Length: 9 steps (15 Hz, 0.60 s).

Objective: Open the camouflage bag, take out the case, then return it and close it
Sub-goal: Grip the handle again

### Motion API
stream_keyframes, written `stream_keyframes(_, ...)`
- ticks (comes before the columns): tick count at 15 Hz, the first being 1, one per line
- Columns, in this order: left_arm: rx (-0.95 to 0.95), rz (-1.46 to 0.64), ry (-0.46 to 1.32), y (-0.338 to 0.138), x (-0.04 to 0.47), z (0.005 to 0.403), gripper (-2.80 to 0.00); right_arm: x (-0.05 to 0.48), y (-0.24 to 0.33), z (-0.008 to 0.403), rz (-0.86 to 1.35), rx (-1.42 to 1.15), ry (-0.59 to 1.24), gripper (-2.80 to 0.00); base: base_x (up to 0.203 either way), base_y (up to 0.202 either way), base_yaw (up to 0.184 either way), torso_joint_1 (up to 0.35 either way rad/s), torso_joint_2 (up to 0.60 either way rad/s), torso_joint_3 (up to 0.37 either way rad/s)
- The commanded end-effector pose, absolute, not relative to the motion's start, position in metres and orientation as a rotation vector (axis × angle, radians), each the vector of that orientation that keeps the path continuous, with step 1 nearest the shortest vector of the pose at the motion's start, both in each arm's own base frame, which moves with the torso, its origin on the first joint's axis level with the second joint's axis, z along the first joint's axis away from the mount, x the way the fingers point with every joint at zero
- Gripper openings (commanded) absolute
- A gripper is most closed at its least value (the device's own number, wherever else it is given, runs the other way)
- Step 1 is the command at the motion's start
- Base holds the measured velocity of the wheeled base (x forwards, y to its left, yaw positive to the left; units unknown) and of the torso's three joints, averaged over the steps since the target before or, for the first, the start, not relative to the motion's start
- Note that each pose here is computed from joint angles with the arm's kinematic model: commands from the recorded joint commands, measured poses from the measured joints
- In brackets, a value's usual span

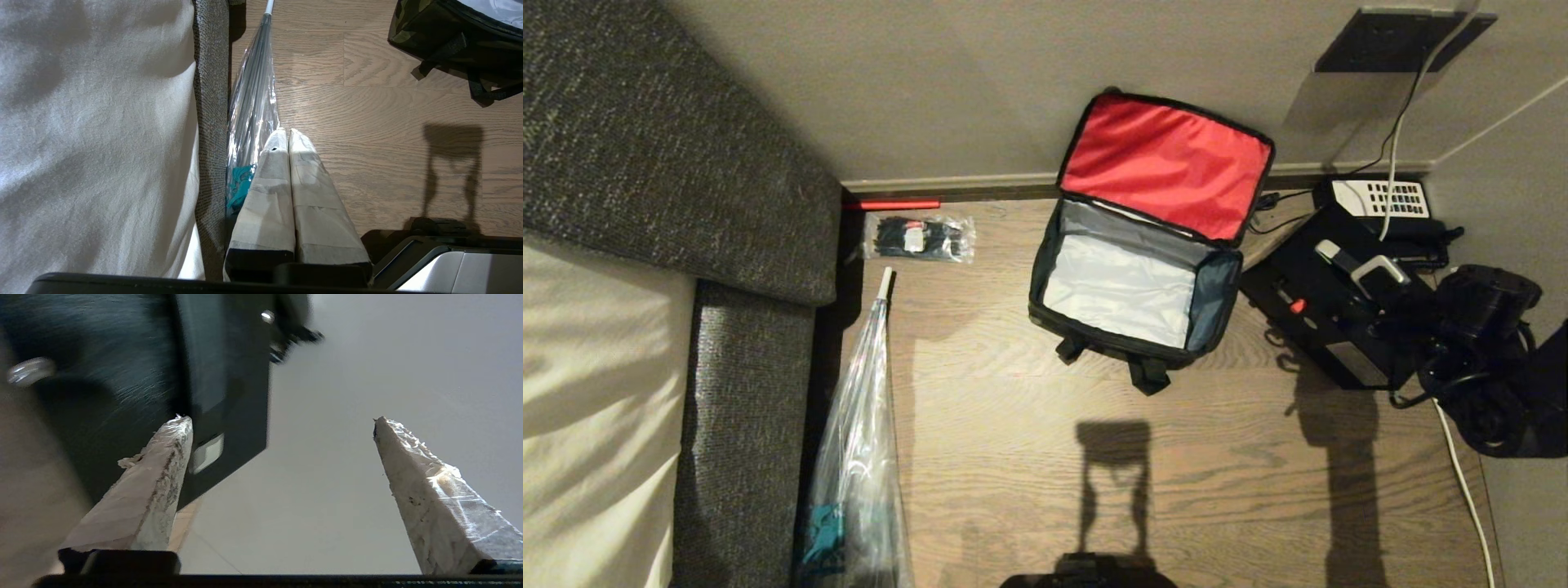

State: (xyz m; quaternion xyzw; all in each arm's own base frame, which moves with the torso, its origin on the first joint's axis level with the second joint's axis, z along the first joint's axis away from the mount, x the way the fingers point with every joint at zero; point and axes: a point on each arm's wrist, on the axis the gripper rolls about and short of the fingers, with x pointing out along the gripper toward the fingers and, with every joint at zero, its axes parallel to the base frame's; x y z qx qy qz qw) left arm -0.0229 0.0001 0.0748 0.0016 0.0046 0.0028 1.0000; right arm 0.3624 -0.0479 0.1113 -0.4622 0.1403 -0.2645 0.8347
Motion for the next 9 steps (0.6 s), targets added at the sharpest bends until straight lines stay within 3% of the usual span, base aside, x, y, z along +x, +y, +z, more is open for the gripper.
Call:
stream_keyframes(1, 0.003, 0.006, 0.008, 0.000, -0.023, 0.075, -2.80, 0.391, -0.044, 0.095, -0.655, -0.971, 0.321, 0.00, 0.000, 0.000, 0.000, 0.000, 0.00, 0.000)
stream_keyframes(9, 0.003, 0.006, 0.008, 0.000, -0.023, 0.075, -2.80, 0.413, -0.019, 0.115, -0.712, -0.928, 0.233, 0.00, 0.000, 0.000, 0.000, 0.000, 0.00, 0.000)
